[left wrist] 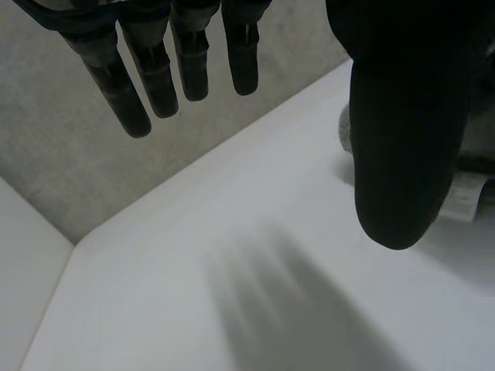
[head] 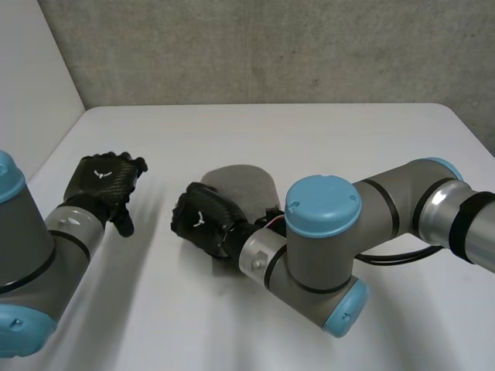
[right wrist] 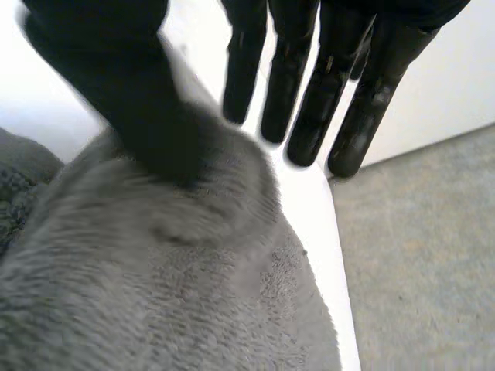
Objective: Fold the laundry
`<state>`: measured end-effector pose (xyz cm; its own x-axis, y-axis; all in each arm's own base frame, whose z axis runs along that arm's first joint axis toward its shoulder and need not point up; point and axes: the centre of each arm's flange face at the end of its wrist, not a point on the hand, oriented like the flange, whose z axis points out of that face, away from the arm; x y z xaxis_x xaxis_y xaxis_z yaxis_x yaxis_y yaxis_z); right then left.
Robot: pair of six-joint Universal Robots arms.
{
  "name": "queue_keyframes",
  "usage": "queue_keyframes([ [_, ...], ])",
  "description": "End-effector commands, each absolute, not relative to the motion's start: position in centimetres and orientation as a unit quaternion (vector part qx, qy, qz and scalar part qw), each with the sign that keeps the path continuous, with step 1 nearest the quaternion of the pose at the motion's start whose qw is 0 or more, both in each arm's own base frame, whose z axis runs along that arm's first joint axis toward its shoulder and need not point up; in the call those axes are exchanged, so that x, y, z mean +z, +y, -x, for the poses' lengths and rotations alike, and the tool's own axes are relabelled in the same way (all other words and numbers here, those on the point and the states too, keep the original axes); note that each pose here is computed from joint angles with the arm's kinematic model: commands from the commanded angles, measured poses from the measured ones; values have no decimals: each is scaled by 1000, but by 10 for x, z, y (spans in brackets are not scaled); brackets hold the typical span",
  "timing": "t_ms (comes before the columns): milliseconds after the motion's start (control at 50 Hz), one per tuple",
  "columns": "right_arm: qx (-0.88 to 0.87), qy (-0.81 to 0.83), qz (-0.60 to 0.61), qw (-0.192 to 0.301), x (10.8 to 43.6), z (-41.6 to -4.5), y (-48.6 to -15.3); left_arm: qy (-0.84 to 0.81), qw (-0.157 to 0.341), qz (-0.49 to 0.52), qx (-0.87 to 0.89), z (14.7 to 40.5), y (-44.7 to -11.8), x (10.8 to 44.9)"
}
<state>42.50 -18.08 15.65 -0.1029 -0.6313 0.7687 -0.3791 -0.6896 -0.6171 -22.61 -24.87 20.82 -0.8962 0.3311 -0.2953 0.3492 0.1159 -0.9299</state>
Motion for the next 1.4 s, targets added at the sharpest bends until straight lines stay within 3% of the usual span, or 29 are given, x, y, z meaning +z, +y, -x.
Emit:
queue_keyframes([
  [20, -638, 468, 606, 79, 181, -402, -188, 721, -54, -219, -655, 248, -244, 231],
  [100, -647, 537, 530, 111, 202, -383, -202, 707, -92, -201, -672, 261, -244, 247],
  [140, -649, 611, 424, 161, 219, -358, -229, 691, -121, -189, -687, 273, -246, 263],
  [160, -649, 611, 424, 161, 219, -357, -229, 691, -122, -189, -687, 273, -246, 263],
  [200, -650, 651, 329, 212, 242, -336, -248, 680, -149, -189, -692, 291, -248, 269],
  [280, -629, 682, 280, 245, 249, -325, -254, 676, -174, -208, -685, 318, -243, 264],
  [420, -584, 724, 291, 225, 223, -324, -268, 700, -176, -233, -652, 344, -253, 228],
  [460, -565, 738, 299, 215, 206, -327, -278, 719, -165, -244, -629, 350, -261, 200],
  [620, -512, 770, 319, 209, 161, -335, -287, 761, -124, -279, -573, 344, -264, 149],
  [800, -512, 759, 364, 172, 145, -340, -288, 771, -89, -324, -541, 331, -247, 132],
  [920, -541, 741, 370, 144, 165, -343, -286, 752, -96, -317, -570, 330, -242, 164],
  [980, -574, 725, 360, 125, 195, -340, -285, 734, -105, -307, -597, 330, -241, 192],
  [1020, -619, 699, 341, 110, 237, -334, -283, 706, -110, -289, -637, 326, -240, 230],
  [1040, -619, 699, 341, 110, 237, -334, -283, 706, -110, -289, -637, 326, -240, 231],
  [1100, -687, 659, 291, 93, 305, -313, -277, 658, -106, -239, -707, 306, -243, 300],
  [1120, -687, 659, 291, 93, 306, -313, -277, 657, -105, -239, -707, 306, -243, 300],
  [1160, -717, 646, 253, 67, 336, -292, -278, 648, -93, -211, -725, 286, -244, 331],
  [1280, -715, 664, 210, 60, 347, -273, -275, 680, -82, -168, -709, 248, -240, 360],
  [1400, -687, 692, 212, 62, 345, -266, -262, 719, -89, -147, -674, 233, -238, 354],
])
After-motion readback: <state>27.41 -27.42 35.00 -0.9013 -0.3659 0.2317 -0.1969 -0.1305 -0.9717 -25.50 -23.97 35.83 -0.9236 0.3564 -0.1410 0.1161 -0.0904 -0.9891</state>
